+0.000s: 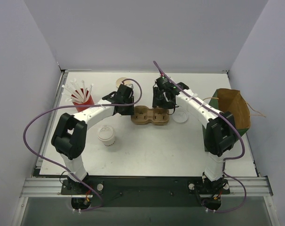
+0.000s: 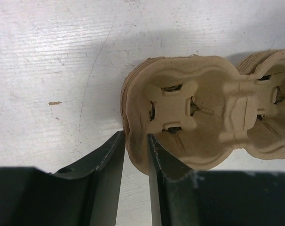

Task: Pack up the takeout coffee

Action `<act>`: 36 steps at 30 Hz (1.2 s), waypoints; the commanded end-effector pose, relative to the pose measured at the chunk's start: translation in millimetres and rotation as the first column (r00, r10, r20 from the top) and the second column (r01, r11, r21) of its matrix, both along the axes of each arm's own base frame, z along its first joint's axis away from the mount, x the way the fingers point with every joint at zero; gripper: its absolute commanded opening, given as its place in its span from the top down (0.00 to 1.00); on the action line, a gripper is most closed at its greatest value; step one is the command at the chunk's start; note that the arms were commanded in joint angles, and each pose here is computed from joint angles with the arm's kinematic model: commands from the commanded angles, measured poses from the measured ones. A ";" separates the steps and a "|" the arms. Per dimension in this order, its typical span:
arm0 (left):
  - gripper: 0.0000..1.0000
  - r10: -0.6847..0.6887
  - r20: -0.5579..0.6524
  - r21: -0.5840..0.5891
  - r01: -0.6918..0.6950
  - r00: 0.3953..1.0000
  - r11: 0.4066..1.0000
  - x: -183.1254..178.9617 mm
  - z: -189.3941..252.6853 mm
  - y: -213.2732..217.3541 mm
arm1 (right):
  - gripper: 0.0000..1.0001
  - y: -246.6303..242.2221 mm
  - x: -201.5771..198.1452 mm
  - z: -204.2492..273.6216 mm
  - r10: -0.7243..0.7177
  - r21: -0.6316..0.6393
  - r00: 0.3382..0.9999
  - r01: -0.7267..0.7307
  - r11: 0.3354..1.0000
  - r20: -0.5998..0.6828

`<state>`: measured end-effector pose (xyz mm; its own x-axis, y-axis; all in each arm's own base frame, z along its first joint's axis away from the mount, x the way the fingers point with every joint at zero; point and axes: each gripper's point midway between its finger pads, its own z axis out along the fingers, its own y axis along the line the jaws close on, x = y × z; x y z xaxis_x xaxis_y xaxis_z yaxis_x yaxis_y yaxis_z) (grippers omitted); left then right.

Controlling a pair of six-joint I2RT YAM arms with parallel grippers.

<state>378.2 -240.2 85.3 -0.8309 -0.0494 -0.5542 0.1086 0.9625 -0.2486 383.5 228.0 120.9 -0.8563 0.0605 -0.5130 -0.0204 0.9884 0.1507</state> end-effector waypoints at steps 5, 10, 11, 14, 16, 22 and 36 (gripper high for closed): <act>0.67 -0.023 0.048 -0.027 0.024 0.999 0.999 18.0 13.9 -10.8 | 0.49 -34.7 -12.5 -3.8 -0.049 -0.071 0.999 0.048 0.996 -0.012; 0.75 -0.028 0.056 -0.028 0.030 0.998 0.999 19.2 16.1 -11.6 | 0.49 -40.6 -15.2 -12.3 -0.057 -0.080 0.998 0.055 0.995 -0.025; 0.77 -0.030 0.056 -0.028 0.032 0.998 0.999 19.5 16.4 -12.0 | 0.49 -40.9 -15.5 -14.4 -0.057 -0.080 0.998 0.055 0.995 -0.030; 0.86 -0.035 0.059 -0.028 0.037 0.998 0.999 20.6 18.5 -12.8 | 0.53 -41.5 -16.9 -22.0 -0.055 -0.086 0.997 0.051 0.995 -0.046; 0.89 -0.038 0.059 -0.029 0.040 0.998 0.999 20.4 18.9 -13.2 | 0.57 -42.3 -17.3 -25.4 -0.060 -0.086 0.997 0.055 0.995 -0.049; 0.93 -0.046 0.056 -0.027 0.047 0.997 0.999 20.5 18.6 -13.9 | 0.65 -45.2 -18.3 -29.8 -0.069 -0.091 0.996 0.064 0.994 -0.058; 0.97 -0.046 0.046 -0.018 0.046 0.998 0.999 19.7 15.0 -12.8 | 0.62 -53.6 -15.6 -35.7 -0.091 -0.110 0.994 0.084 0.990 -0.064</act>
